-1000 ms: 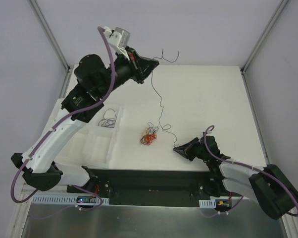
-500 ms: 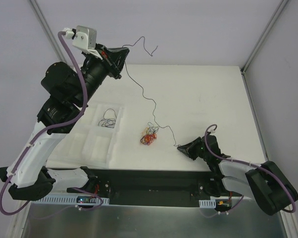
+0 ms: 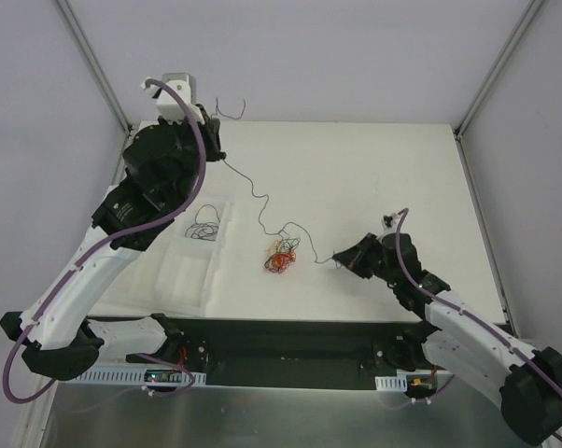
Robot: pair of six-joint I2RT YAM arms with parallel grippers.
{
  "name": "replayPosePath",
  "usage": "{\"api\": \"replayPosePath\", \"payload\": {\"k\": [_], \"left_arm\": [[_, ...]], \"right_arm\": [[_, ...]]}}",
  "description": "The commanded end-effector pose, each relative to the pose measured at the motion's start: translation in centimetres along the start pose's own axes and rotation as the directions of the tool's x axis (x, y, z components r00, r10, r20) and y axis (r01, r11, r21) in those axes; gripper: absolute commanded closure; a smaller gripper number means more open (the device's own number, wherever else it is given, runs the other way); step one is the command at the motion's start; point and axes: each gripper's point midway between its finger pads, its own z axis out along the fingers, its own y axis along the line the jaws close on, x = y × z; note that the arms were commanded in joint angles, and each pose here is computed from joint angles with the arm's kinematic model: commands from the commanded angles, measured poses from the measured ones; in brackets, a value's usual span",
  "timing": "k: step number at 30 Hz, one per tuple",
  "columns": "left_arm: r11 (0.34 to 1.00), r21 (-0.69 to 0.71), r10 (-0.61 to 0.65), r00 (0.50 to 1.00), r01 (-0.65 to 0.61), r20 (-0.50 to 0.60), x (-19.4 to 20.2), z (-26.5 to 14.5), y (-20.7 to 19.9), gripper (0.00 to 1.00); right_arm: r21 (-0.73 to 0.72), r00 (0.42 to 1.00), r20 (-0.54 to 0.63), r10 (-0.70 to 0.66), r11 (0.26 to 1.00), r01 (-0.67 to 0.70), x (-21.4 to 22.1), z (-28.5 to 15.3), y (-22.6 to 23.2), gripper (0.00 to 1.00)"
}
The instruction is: Untangle the cables
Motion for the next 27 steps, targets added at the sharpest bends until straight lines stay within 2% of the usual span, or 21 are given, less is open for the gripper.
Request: {"api": "replayPosePath", "payload": {"k": [1,3,6,11,15,20,23,27], "left_arm": [[0.985,-0.157,0.043,0.98,-0.075,-0.194,6.9,-0.2,4.0,1.0],[0.975,-0.196,0.04,0.947,-0.108,-0.32,11.2,-1.1,5.9,1.0],[0.963,-0.256,-0.037,0.897,-0.086,-0.44,16.0,-2.3,8.6,1.0],[0.939,-0.341,-0.171,0.813,-0.036,-0.557,21.1,-4.3,11.0,1.0],[0.916,-0.4,-0.25,0.753,-0.02,-0.609,24.1,-4.7,12.7,1.0],[0.891,-0.451,-0.374,0.652,0.054,-0.66,27.6,-4.5,14.0,1.0],[0.882,-0.453,-0.436,0.583,0.127,-0.685,28.8,-4.5,13.4,1.0],[0.852,-0.503,-0.49,0.564,0.148,-0.664,29.9,-4.7,13.9,1.0]], "right_arm": [[-0.068,0.947,0.135,-0.292,0.951,0.303,-4.7,-3.5,7.9,1.0],[-0.12,0.925,0.183,-0.334,0.926,0.358,-6.4,-5.0,11.9,0.99],[-0.202,0.91,0.216,-0.354,0.896,0.396,-7.7,-6.1,16.7,1.0],[-0.268,0.896,0.243,-0.371,0.862,0.43,-9.2,-6.1,22.3,1.0],[-0.32,0.891,0.266,-0.368,0.838,0.441,-9.8,-5.9,25.9,1.0],[-0.388,0.889,0.279,-0.364,0.804,0.451,-9.5,-4.8,29.9,1.0],[-0.429,0.89,0.29,-0.353,0.783,0.45,-9.4,-5.0,32.5,1.0],[-0.48,0.884,0.333,-0.328,0.748,0.459,-9.9,-5.0,36.0,1.0]]}}
